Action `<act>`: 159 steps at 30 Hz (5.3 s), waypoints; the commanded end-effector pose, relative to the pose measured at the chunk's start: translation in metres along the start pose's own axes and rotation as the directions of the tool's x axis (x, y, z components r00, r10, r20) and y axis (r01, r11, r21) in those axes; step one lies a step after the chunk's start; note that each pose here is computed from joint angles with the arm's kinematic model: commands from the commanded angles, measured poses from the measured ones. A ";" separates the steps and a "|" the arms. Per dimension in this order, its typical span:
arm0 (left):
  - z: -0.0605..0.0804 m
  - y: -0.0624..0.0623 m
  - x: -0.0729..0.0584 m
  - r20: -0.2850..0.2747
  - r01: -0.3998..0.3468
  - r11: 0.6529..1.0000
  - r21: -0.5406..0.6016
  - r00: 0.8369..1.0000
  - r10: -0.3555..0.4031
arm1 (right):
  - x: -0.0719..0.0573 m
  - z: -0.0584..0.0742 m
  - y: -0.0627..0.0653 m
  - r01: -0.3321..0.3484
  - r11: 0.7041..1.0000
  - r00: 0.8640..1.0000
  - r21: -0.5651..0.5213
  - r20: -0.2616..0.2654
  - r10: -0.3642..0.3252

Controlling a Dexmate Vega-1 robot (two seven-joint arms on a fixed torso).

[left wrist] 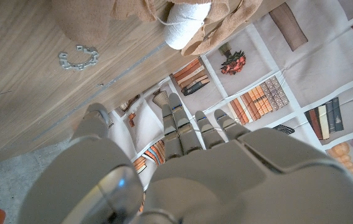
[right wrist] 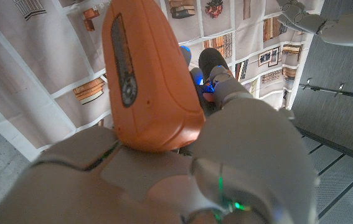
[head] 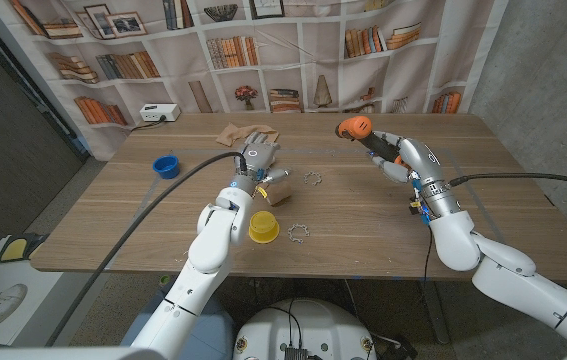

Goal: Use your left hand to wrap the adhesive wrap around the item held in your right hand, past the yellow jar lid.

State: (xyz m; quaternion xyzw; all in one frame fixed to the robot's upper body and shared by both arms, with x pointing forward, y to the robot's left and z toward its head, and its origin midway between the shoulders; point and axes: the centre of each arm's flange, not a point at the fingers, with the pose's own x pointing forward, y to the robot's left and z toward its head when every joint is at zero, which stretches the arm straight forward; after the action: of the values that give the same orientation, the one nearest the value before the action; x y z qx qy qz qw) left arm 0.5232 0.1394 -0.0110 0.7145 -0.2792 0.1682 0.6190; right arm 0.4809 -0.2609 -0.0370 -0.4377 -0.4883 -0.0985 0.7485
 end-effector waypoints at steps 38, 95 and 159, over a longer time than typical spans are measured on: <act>0.020 -0.018 -0.004 0.017 0.089 0.996 0.024 0.996 -0.090 | -0.006 -0.009 -0.004 -0.001 1.000 1.000 0.010 -0.008 0.002; 0.020 -0.042 -0.002 0.031 0.186 0.982 0.037 0.982 -0.187 | -0.001 -0.004 0.004 -0.018 1.000 1.000 0.013 -0.015 0.019; 0.025 -0.070 -0.017 0.025 0.218 0.976 0.021 0.976 -0.218 | 0.001 -0.002 0.008 -0.031 0.999 0.999 0.022 -0.012 0.032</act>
State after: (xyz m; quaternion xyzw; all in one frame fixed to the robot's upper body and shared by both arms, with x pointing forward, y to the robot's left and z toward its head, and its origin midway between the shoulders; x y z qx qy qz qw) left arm 0.5496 0.1259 -0.0744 0.7463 -0.2088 0.0925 0.6252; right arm 0.4872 -0.2591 -0.0414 -0.4372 -0.4771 -0.0864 0.7575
